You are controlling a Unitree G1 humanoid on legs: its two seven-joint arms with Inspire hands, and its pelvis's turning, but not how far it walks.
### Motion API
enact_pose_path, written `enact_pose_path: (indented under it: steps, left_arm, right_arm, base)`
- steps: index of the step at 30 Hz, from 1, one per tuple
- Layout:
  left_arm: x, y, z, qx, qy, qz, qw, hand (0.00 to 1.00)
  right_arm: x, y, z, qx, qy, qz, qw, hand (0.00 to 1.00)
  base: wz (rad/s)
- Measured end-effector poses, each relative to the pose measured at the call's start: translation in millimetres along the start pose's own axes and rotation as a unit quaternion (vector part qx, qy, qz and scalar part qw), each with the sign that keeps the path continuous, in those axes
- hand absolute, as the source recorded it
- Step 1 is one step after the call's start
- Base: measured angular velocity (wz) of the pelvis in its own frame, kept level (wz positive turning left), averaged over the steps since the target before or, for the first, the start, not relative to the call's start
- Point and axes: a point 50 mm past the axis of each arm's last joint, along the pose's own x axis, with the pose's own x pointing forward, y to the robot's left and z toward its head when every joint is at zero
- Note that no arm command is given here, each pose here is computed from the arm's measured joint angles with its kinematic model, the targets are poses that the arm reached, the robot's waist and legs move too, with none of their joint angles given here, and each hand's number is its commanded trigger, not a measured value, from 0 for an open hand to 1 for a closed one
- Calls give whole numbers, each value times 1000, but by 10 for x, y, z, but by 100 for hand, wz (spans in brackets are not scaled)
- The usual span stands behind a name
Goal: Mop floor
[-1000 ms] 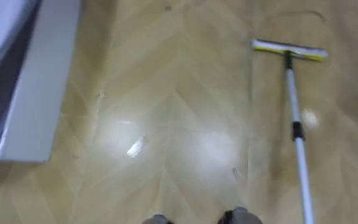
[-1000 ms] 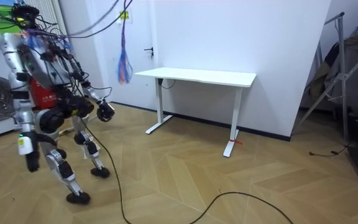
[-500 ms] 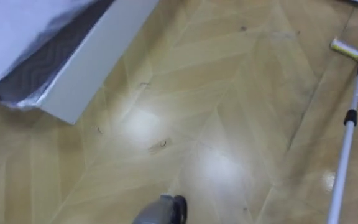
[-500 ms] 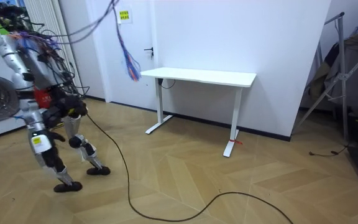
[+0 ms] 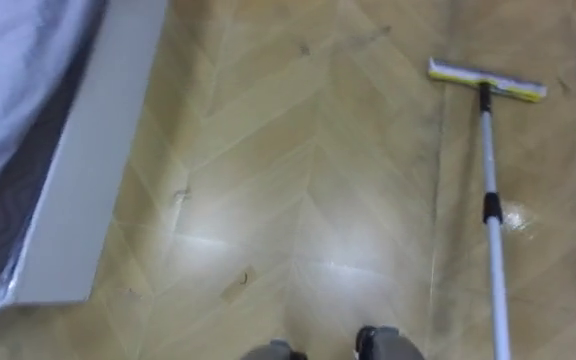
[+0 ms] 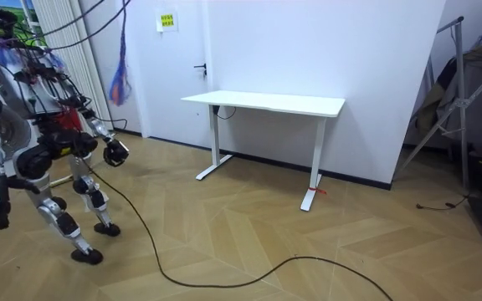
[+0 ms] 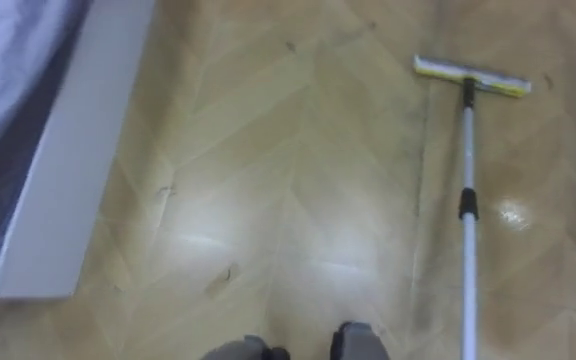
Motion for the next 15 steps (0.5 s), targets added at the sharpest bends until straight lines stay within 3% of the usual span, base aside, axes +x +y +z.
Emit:
enact_pose_path:
  steps: [5, 8, 11, 15]
  left_arm:
    - [-12, 164, -213, -7, 31, 17, 999, 0]
    - [-28, 229, -344, -7, 48, 23, 999, 0]
    - [-30, 232, -355, -10, 50, 15, 999, 0]
    - [-23, 172, -341, -4, 51, -17, 999, 0]
  right_arm:
    - [-286, -254, 889, 35, -118, -13, 992, 100]
    - [-464, -244, 1262, 45, -191, 9, 980, 100]
    - [-445, -214, 1230, 62, -191, 29, 979, 100]
    - [-214, -280, 736, 72, -123, 32, 989, 100]
  base:
    - [26]
    - [26]
    - [48]
    - [15]
